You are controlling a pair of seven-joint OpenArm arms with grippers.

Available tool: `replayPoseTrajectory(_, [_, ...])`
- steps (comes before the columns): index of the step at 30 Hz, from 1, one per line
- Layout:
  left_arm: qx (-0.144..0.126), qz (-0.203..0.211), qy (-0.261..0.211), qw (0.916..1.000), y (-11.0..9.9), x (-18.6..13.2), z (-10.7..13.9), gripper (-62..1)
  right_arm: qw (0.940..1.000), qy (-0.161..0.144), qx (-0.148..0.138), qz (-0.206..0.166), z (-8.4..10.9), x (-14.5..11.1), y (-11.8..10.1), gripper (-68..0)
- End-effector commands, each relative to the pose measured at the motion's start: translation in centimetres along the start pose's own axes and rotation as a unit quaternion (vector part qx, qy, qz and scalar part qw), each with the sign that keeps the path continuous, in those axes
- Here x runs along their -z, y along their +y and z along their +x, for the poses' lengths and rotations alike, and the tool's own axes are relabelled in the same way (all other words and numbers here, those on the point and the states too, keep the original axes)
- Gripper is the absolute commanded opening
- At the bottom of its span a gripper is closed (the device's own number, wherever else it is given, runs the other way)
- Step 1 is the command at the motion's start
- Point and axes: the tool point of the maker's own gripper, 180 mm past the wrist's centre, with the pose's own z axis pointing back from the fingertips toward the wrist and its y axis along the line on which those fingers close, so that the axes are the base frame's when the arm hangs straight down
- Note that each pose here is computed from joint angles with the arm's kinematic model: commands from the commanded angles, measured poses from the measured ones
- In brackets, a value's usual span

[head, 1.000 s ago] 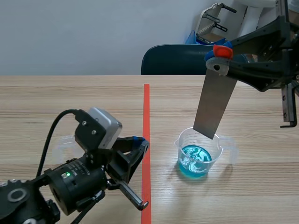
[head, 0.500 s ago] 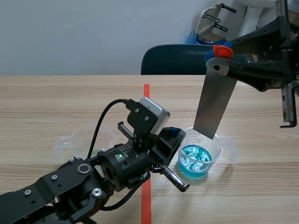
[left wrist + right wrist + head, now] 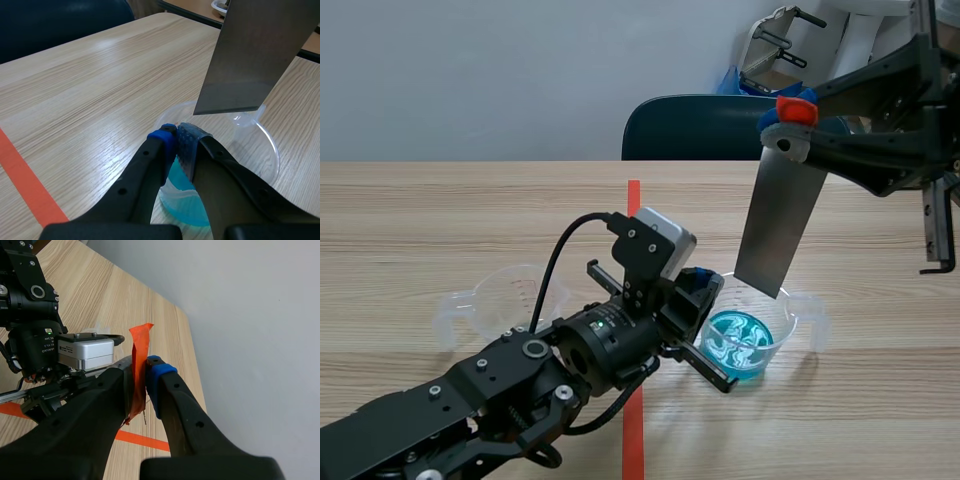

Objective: Do the redox reaction experiment

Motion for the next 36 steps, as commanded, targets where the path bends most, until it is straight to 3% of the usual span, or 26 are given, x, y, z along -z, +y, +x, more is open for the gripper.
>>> replayPoseTrajectory(1, [-0.002, -0.002, -0.024, 0.9997, -0.2, 0.4, 1.6, -58.2, 0.9998, -0.013, -0.011, -0.006, 1.1, -0.1, -0.9, -66.7])
replayPoseTrajectory(13, [-0.005, -0.001, -0.019, 0.9998, -0.3, 0.0, 1.2, -58.2, 0.9998, -0.012, -0.012, -0.006, 1.1, -0.1, -0.9, -66.7])
replayPoseTrajectory(17, [-0.008, 0.025, -0.019, 0.9995, 0.6, -1.6, 1.2, -58.2, 0.9998, -0.013, -0.012, -0.006, 1.1, -0.1, -0.9, -66.7])
replayPoseTrajectory(24, [-0.022, 0.065, -0.004, 0.9977, 2.4, -6.7, 1.9, -58.2, 0.9998, -0.012, -0.012, -0.006, 1.1, -0.1, -0.9, -66.7])
replayPoseTrajectory(36, [-0.020, 0.122, 0.059, 0.9906, 2.7, -18.2, 2.5, -58.2, 0.9996, -0.009, -0.002, -0.026, 0.9, -0.1, -1.7, -66.7])
